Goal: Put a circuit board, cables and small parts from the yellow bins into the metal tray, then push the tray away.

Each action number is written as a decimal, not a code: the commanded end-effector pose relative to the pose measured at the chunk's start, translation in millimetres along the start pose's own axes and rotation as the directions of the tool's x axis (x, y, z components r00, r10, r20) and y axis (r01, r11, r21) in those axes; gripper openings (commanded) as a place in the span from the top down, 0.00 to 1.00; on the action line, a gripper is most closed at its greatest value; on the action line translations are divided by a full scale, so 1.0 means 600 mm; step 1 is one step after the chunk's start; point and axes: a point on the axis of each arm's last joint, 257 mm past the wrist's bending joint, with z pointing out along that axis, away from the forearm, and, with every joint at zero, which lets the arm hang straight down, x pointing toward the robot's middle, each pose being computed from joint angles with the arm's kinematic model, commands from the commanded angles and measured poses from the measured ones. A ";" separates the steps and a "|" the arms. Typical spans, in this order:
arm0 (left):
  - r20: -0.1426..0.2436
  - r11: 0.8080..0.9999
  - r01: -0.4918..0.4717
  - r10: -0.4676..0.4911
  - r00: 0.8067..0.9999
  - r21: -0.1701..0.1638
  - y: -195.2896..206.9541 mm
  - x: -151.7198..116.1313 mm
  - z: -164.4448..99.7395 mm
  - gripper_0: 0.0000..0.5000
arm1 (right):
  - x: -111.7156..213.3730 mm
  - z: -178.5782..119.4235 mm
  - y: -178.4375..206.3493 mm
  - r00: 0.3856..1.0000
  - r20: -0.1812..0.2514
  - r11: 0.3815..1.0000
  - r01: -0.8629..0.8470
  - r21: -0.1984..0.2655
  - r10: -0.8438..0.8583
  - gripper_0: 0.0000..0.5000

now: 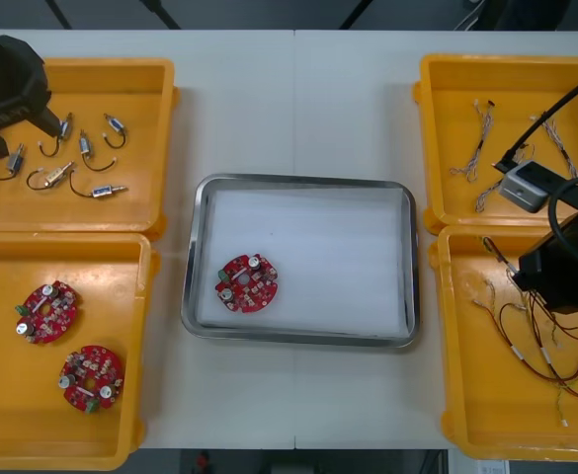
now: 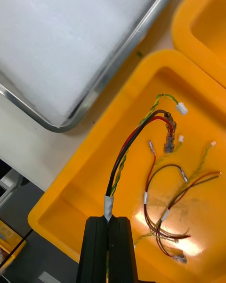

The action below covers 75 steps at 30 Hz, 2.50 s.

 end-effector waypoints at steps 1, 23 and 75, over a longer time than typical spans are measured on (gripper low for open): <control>0.092 0.999 0.039 -0.038 0.995 -0.008 0.027 -0.089 -0.031 0.00 | -0.052 -0.006 0.054 0.978 0.012 0.978 0.208 -0.002 -0.208 1.00; 0.200 0.986 -0.113 0.136 0.970 -0.119 0.099 -0.245 0.081 0.00 | -0.174 0.107 0.176 0.645 0.018 0.645 0.764 0.003 -0.764 1.00; 0.206 0.745 -0.620 0.666 0.717 -0.247 0.172 -0.340 0.301 0.00 | -0.212 0.123 0.164 0.820 0.057 0.821 0.571 -0.005 -0.569 0.00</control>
